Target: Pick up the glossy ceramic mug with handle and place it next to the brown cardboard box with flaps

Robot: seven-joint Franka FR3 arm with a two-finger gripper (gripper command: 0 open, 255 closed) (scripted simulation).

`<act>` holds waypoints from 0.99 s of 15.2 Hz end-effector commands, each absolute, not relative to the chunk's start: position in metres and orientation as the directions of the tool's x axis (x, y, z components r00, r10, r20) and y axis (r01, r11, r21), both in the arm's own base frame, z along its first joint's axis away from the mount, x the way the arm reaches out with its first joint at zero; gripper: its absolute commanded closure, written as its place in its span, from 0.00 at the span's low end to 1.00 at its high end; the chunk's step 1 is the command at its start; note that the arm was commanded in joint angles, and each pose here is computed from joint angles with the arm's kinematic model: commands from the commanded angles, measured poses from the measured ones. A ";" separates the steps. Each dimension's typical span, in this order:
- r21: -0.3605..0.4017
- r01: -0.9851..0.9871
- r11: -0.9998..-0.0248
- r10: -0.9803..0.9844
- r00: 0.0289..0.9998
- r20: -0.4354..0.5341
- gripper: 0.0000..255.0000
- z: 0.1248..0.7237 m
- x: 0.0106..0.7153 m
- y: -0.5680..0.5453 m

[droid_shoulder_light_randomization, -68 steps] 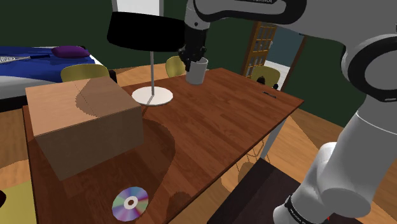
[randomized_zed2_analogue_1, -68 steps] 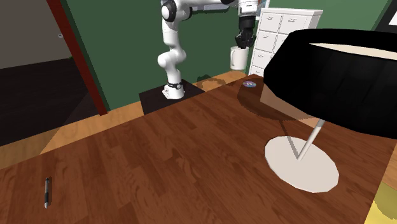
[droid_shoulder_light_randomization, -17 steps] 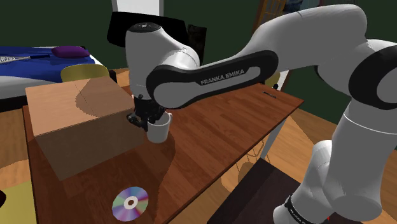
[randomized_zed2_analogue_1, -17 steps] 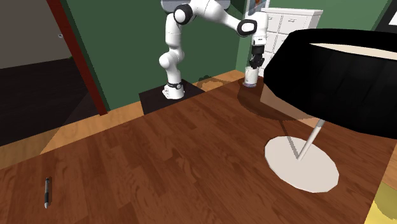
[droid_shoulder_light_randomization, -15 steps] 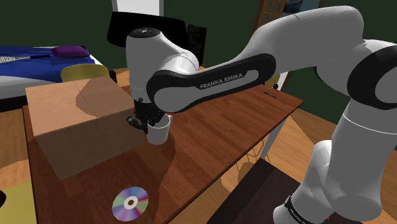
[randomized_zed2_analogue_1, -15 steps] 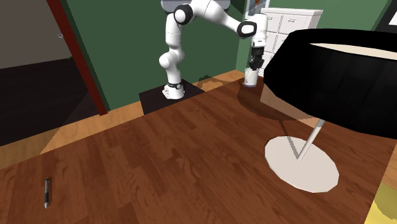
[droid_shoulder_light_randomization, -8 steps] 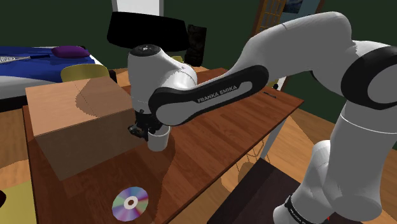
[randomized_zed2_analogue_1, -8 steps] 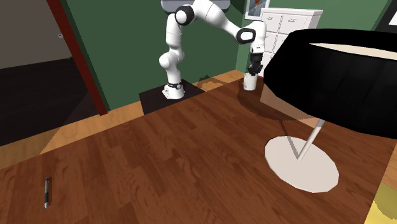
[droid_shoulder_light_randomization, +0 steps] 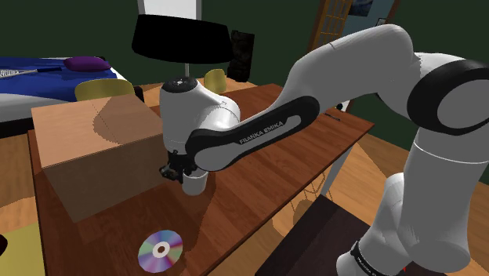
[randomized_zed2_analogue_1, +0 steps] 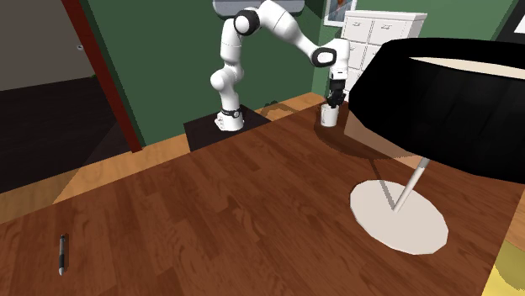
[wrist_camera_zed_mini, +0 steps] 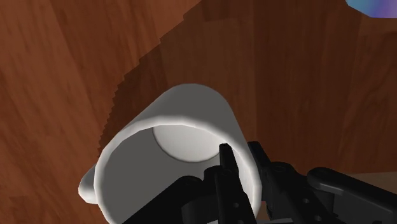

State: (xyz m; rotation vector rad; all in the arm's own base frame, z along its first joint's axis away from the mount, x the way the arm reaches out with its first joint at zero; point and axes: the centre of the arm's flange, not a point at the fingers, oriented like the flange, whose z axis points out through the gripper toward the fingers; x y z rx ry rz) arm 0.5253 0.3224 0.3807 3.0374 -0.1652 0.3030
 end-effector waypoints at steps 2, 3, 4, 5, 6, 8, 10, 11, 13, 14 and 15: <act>0.073 -0.116 -0.991 -0.099 0.974 0.202 1.00 0.374 0.525 0.322; 0.073 -0.116 -0.991 -0.099 0.974 0.202 1.00 0.374 0.525 0.322; 0.073 -0.116 -0.991 -0.099 0.974 0.202 1.00 0.374 0.525 0.322; 0.073 -0.116 -0.991 -0.099 0.974 0.202 1.00 0.374 0.525 0.322; 0.073 -0.116 -0.991 -0.099 0.974 0.202 1.00 0.374 0.525 0.322; 0.073 -0.116 -0.991 -0.099 0.974 0.202 1.00 0.374 0.525 0.322; 0.073 -0.116 -0.991 -0.099 0.974 0.202 0.00 0.374 0.525 0.322; 0.073 -0.116 -0.991 -0.099 0.974 0.202 0.00 0.374 0.525 0.322; 0.073 -0.116 -0.991 -0.099 0.974 0.202 0.00 0.374 0.525 0.322; 0.073 -0.116 -0.991 -0.099 0.974 0.202 0.00 0.374 0.525 0.322; 0.073 -0.116 -0.991 -0.099 0.974 0.202 0.00 0.387 0.522 0.323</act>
